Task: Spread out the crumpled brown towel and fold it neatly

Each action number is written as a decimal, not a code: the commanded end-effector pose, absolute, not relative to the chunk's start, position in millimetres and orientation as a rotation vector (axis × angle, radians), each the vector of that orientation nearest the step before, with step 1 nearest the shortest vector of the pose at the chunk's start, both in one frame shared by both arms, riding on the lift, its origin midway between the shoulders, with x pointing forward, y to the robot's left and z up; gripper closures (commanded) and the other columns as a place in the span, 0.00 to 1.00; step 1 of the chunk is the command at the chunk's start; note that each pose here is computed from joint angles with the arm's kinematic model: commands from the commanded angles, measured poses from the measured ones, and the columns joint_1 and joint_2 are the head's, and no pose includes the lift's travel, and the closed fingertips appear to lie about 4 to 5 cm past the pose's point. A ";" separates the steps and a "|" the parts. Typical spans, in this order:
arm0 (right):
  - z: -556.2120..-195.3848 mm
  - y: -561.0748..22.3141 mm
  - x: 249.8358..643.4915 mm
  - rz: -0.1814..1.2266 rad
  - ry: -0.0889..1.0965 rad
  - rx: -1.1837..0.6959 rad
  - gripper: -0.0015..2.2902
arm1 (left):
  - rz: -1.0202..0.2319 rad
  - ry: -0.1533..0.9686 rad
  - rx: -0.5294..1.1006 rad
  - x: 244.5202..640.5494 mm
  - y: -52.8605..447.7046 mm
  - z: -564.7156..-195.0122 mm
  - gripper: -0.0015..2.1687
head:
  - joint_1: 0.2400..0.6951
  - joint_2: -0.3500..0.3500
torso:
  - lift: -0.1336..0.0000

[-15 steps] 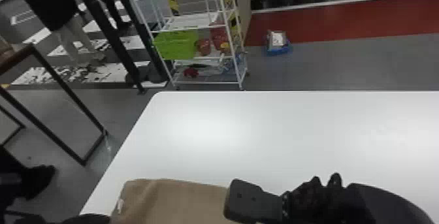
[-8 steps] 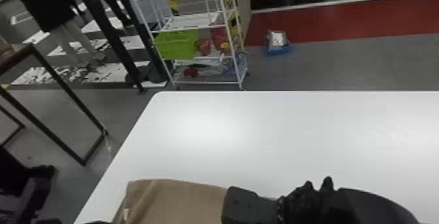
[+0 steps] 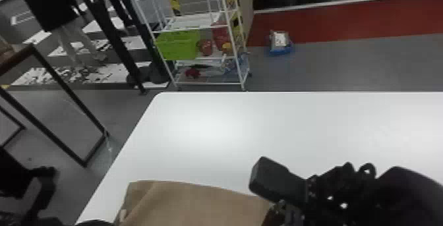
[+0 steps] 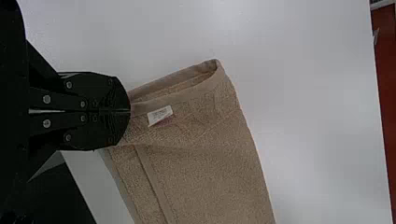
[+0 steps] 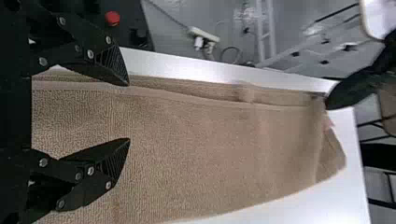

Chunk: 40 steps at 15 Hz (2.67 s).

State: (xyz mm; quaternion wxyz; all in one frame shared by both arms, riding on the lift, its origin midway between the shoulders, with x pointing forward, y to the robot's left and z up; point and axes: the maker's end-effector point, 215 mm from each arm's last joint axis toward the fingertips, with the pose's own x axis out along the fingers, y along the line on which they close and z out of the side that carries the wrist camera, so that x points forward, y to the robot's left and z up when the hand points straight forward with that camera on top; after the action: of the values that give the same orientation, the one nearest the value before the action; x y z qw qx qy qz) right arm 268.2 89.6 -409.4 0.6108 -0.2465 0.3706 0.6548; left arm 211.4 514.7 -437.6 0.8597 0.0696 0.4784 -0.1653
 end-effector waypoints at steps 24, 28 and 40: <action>-463.8 -38.8 300.8 1.284 0.988 -0.720 0.06 | -0.305 1.049 0.227 212.7 546.2 -450.4 0.79 | 1.00 1.00 | 0.08; -447.8 -29.9 298.8 1.305 0.950 -0.667 0.06 | -0.325 1.026 0.248 218.4 538.7 -451.5 0.79 | 1.00 1.00 | 0.08; -421.3 -83.4 363.0 1.148 0.824 -0.201 0.06 | -0.207 0.808 0.224 241.9 558.6 -401.9 0.05 | 1.00 1.00 | 0.08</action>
State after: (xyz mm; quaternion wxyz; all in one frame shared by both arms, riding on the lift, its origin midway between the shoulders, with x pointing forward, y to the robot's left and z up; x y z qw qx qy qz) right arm 359.7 -83.8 -418.6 0.7568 -0.0846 0.3857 0.5209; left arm 240.8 556.8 -409.1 0.9042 0.1086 0.4002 -0.1018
